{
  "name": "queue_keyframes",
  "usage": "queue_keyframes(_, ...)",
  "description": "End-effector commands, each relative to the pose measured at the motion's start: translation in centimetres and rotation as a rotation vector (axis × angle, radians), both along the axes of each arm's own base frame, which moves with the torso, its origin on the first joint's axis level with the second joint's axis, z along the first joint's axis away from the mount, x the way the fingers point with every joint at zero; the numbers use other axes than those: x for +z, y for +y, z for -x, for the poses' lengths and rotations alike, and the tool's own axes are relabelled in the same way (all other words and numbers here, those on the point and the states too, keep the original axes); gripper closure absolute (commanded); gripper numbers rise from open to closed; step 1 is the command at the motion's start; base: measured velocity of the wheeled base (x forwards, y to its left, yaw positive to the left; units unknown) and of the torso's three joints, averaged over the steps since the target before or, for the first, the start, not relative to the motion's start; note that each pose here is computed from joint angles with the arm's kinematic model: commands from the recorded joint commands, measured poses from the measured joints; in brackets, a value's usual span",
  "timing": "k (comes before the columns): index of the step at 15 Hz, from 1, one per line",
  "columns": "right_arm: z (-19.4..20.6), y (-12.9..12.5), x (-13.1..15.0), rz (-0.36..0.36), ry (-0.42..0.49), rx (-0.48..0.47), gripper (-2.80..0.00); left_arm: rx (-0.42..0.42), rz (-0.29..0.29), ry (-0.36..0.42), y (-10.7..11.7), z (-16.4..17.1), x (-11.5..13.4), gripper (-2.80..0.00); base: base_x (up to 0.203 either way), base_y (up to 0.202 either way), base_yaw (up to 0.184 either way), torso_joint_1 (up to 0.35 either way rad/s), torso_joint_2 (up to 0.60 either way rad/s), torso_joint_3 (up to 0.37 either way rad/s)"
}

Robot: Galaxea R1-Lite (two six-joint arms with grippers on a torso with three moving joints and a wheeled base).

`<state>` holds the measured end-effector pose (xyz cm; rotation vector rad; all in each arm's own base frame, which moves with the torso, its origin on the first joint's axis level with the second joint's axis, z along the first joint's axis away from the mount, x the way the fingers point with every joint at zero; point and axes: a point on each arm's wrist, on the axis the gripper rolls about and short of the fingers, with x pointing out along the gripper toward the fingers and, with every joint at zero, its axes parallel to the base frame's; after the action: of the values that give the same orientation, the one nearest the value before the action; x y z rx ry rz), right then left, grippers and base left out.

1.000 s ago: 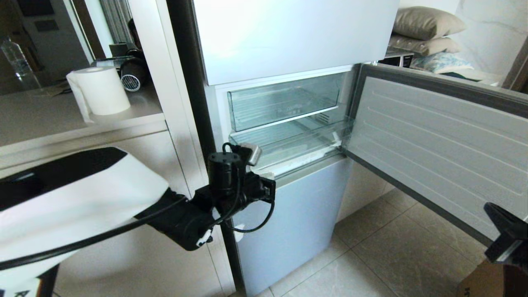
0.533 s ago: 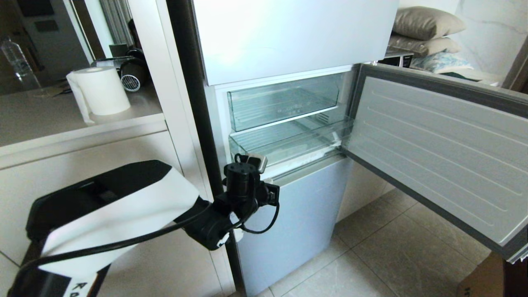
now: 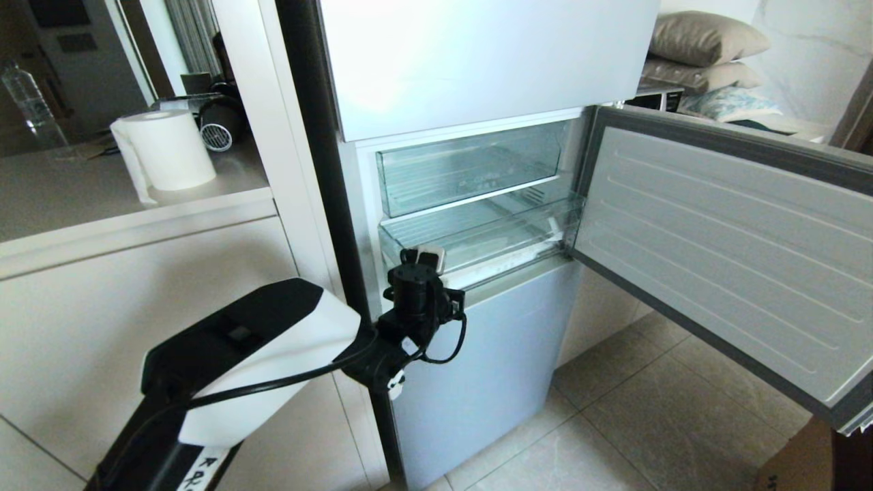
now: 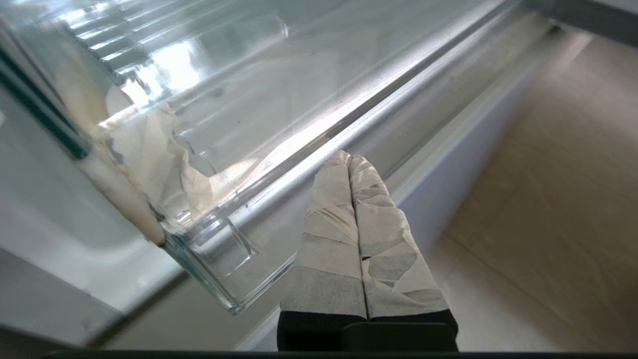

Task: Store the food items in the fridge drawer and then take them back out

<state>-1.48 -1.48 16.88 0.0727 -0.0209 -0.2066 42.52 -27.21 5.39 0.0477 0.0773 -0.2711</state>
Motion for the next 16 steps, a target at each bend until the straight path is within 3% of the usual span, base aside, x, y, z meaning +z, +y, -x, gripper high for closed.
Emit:
queue_keyframes(1, 0.1, 0.0, 0.2, -0.004, -0.01, -0.02, 0.0, 0.033, 0.026, -0.042, 0.4, -1.5, 0.3, 0.0, 0.0, 0.0, 0.0, 0.0, 0.0, 0.0)
queue_keyframes(7, 0.2, 0.0, 0.2, -0.016, -0.017, -0.048, 0.0, 0.133, 0.05, -0.12, 2.2, -5.2, 2.0, 0.0, 0.0, 0.0, 0.0, 0.0, 0.0, 0.0)
queue_keyframes(16, 0.3, 0.1, 0.2, -0.01, -0.011, -0.095, 0.0, 0.176, 0.072, -0.153, 2.3, -5.8, 2.9, 0.0, 0.0, 0.0, 0.0, 0.0, 0.0, 0.0)
